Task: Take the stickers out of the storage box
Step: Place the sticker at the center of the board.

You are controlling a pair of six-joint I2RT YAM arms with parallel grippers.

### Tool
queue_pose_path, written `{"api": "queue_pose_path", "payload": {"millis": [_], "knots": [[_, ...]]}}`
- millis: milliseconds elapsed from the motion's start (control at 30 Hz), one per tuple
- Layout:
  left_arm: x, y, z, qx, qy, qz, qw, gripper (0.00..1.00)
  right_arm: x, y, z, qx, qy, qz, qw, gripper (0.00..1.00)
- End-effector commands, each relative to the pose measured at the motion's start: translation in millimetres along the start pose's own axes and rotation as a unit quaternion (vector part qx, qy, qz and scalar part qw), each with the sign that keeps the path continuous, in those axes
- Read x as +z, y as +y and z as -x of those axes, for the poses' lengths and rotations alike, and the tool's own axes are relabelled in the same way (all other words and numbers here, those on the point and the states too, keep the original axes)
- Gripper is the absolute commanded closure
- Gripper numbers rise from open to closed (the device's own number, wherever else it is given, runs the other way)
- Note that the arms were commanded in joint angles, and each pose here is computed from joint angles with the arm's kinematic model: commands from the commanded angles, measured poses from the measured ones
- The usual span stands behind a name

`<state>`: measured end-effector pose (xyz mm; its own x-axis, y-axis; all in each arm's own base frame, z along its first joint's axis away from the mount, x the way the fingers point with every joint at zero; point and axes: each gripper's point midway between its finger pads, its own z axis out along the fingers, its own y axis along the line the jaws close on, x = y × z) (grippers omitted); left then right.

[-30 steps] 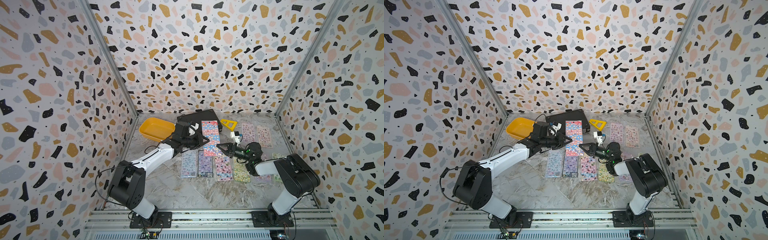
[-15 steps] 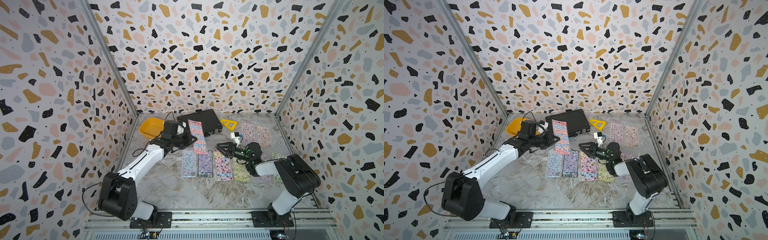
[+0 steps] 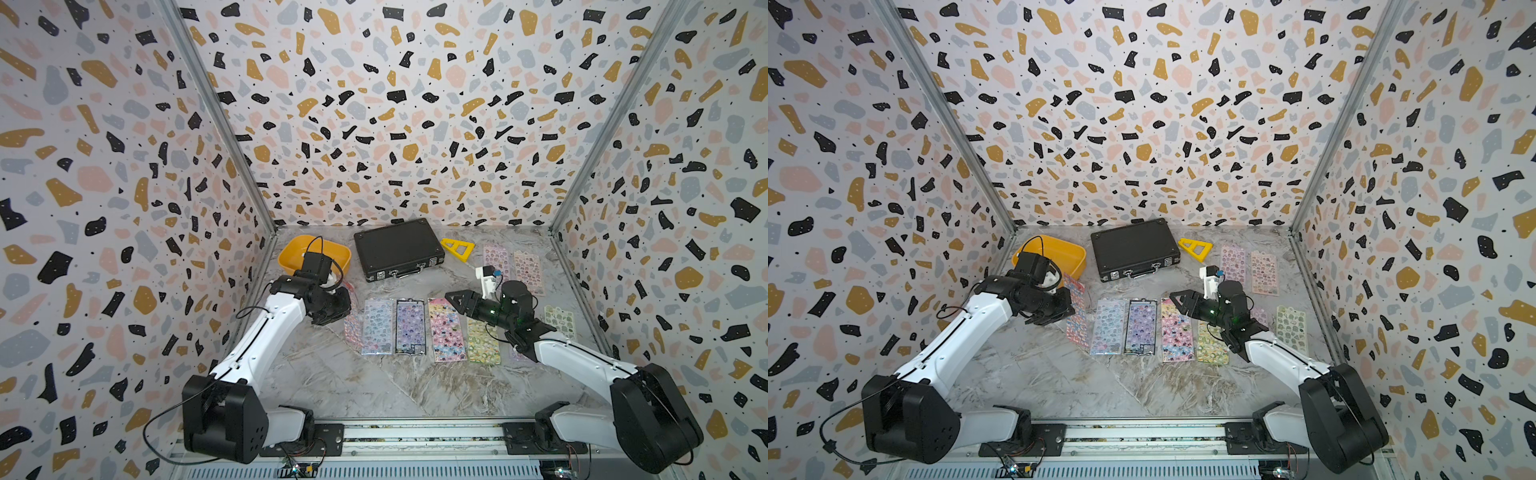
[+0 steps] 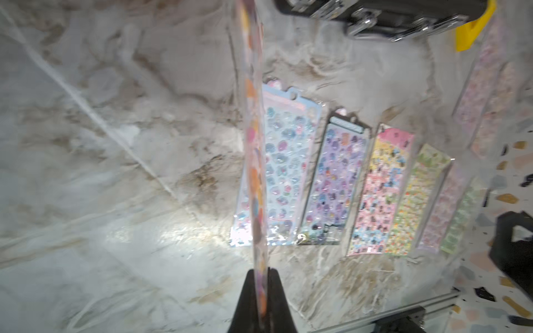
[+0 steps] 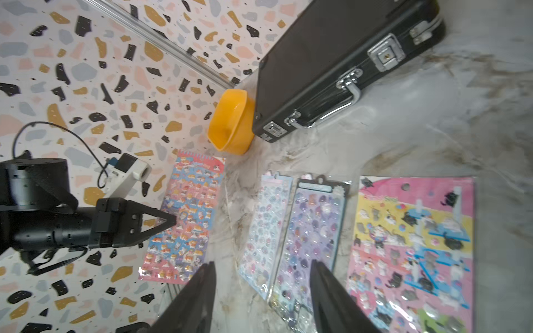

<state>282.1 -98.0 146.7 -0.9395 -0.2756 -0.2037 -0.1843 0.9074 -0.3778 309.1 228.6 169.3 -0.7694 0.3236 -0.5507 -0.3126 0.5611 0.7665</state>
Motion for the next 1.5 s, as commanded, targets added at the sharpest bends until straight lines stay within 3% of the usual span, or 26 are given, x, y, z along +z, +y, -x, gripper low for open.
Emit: {"api": "queue_pose_path", "payload": {"millis": [0,167,267,400,567,733,867,1067,1233,1467], "knots": [[12,31,-8,0.031,0.039,0.080,0.996,1.00,-1,-15,-2,-0.025,0.007,-0.049,0.998,0.43],[31,38,-1,0.053,0.073,0.108,0.990,1.00,4,-19,-4,-0.029,0.014,-0.051,0.998,0.43],[37,58,4,0.054,0.075,0.154,0.984,1.00,5,-20,-5,-0.033,0.018,-0.052,0.998,0.44],[53,62,-1,0.041,0.101,0.135,0.985,1.00,8,-20,-6,-0.036,0.023,-0.046,0.998,0.44],[61,77,-3,0.033,0.120,0.156,0.980,1.00,12,-21,-8,-0.037,0.030,-0.043,0.998,0.44],[63,96,-1,0.018,0.125,0.187,0.974,0.77,13,-20,-8,-0.037,0.031,-0.040,0.998,0.44],[67,101,-2,0.011,0.130,0.195,0.972,0.68,13,-21,-9,-0.038,0.032,-0.041,0.998,0.44],[67,103,0,0.006,0.129,0.196,0.972,0.64,14,-24,-9,-0.039,0.033,-0.045,0.998,0.44],[62,109,6,0.010,0.121,0.219,0.968,0.42,14,-26,-10,-0.039,0.033,-0.049,0.997,0.44],[42,112,19,0.012,0.070,0.242,0.968,0.30,14,-30,-10,-0.041,0.030,-0.059,0.997,0.43]]}}
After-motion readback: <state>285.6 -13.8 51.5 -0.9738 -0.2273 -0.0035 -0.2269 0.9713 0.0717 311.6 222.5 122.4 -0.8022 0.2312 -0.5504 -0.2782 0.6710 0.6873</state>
